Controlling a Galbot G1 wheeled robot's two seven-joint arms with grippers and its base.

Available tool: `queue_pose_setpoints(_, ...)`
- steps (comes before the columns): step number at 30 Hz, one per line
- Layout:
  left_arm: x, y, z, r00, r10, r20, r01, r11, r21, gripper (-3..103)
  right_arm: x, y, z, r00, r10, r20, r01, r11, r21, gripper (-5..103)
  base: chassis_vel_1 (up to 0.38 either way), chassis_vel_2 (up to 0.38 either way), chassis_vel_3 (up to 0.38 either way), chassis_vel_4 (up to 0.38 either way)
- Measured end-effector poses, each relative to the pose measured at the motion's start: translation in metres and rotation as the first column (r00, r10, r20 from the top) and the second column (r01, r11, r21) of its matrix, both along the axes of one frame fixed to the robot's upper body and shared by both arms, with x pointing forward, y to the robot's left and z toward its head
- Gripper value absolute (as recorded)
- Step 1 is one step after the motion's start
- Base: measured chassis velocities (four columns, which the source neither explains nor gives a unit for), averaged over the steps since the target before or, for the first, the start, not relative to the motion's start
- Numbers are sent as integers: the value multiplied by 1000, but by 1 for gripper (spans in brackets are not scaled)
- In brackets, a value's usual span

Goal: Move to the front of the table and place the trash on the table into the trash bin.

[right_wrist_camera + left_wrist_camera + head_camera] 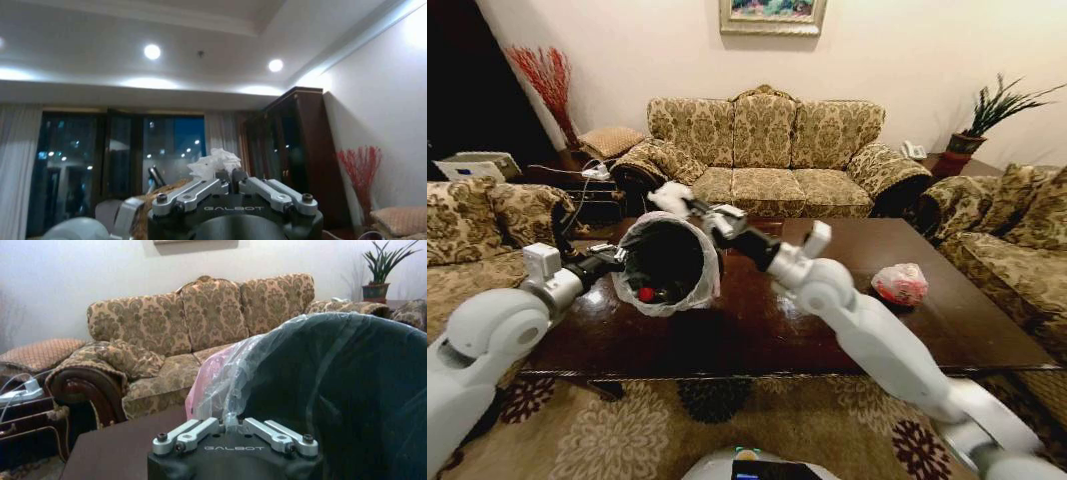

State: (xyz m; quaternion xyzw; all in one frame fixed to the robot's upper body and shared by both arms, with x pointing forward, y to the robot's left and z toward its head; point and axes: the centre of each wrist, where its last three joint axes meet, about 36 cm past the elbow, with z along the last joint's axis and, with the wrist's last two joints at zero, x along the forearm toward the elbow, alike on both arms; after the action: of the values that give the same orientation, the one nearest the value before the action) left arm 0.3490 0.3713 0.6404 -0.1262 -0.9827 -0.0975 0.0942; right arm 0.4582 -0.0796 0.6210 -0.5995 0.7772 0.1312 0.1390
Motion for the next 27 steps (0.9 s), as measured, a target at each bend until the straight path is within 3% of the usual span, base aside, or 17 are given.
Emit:
queue_pose_setpoints(5,-1,0,-1,1000,3,-1,-3,1000,-7,0,-2,13,-12,1000,-11,10,11,999,-41,13,0,0,0,0)
queue_pose_setpoints(8,0,2,-2,1000,10,-1,-10,1000,-11,0,-7,16,-27,1000,-17,1,17,998,-63,28,0,0,0,0)
queue_pose_setpoints(10,0,2,-2,1000,10,-1,-10,1000,-13,0,-7,16,-28,1000,-20,1,20,998,-64,28,0,0,0,0)
queue_pose_setpoints(15,-1,2,-4,1000,14,-9,-14,1000,-19,0,-9,10,-30,999,-35,4,35,998,-55,50,0,0,0,0)
queue_pose_setpoints(16,0,3,-4,1000,17,-11,-17,1000,-19,0,-9,7,-29,999,-43,4,44,998,-46,61,0,0,0,0)
queue_pose_setpoints(18,0,4,-4,1000,18,-11,-18,1000,-18,0,-9,6,-29,999,-47,3,47,998,-40,61,0,0,0,0)
queue_pose_setpoints(19,0,4,-4,1000,19,-12,-19,1000,-17,0,-9,4,-29,998,-58,0,58,998,-29,66,0,0,0,0)
queue_pose_setpoints(24,1,6,-4,1000,25,-12,-25,1000,-16,0,-8,-21,-27,987,-156,-44,157,987,28,88,0,0,0,0)
queue_pose_setpoints(25,1,6,-4,1000,25,-12,-25,1000,-16,0,-8,-21,-27,987,-156,-44,157,987,28,88,0,0,0,0)
queue_pose_setpoints(27,2,10,-5,999,42,-15,-42,999,-20,0,-13,-43,-29,956,-277,-94,283,957,60,97,0,0,0,0)
